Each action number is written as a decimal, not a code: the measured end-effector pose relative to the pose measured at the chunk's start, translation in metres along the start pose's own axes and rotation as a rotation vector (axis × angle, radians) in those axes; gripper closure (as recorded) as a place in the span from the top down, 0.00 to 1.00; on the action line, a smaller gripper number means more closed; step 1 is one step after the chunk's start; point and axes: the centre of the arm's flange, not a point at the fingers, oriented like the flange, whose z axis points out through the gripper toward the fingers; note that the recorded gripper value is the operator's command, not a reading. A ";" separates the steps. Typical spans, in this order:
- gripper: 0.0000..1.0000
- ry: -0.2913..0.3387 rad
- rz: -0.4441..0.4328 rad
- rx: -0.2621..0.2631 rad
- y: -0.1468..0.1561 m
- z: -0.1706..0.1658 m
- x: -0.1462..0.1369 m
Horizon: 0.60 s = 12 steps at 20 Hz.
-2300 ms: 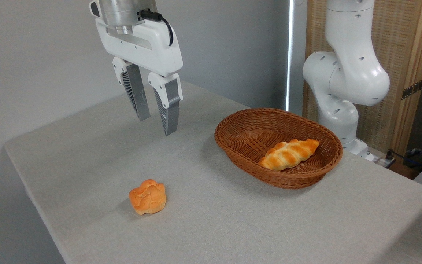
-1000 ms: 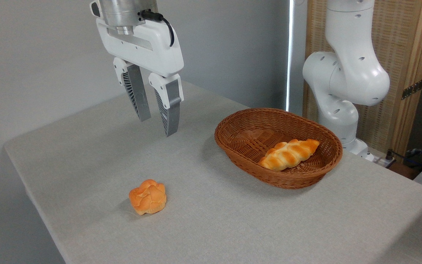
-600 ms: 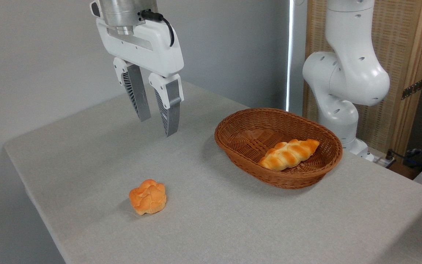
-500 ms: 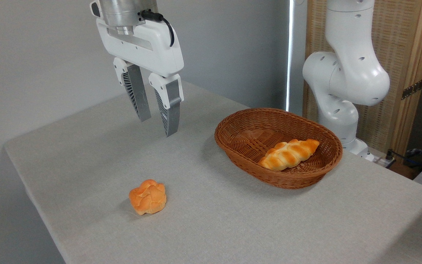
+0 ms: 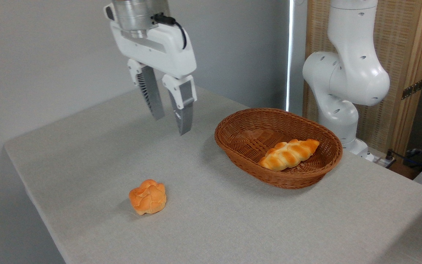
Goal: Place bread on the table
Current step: 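Move the open gripper over the basket and lower onto the braided roll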
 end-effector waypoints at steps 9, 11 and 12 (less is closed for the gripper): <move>1.00 -0.043 0.095 -0.047 0.052 0.029 -0.076; 1.00 -0.061 0.121 -0.064 0.063 0.043 -0.086; 1.00 -0.076 0.136 -0.064 0.069 0.052 -0.089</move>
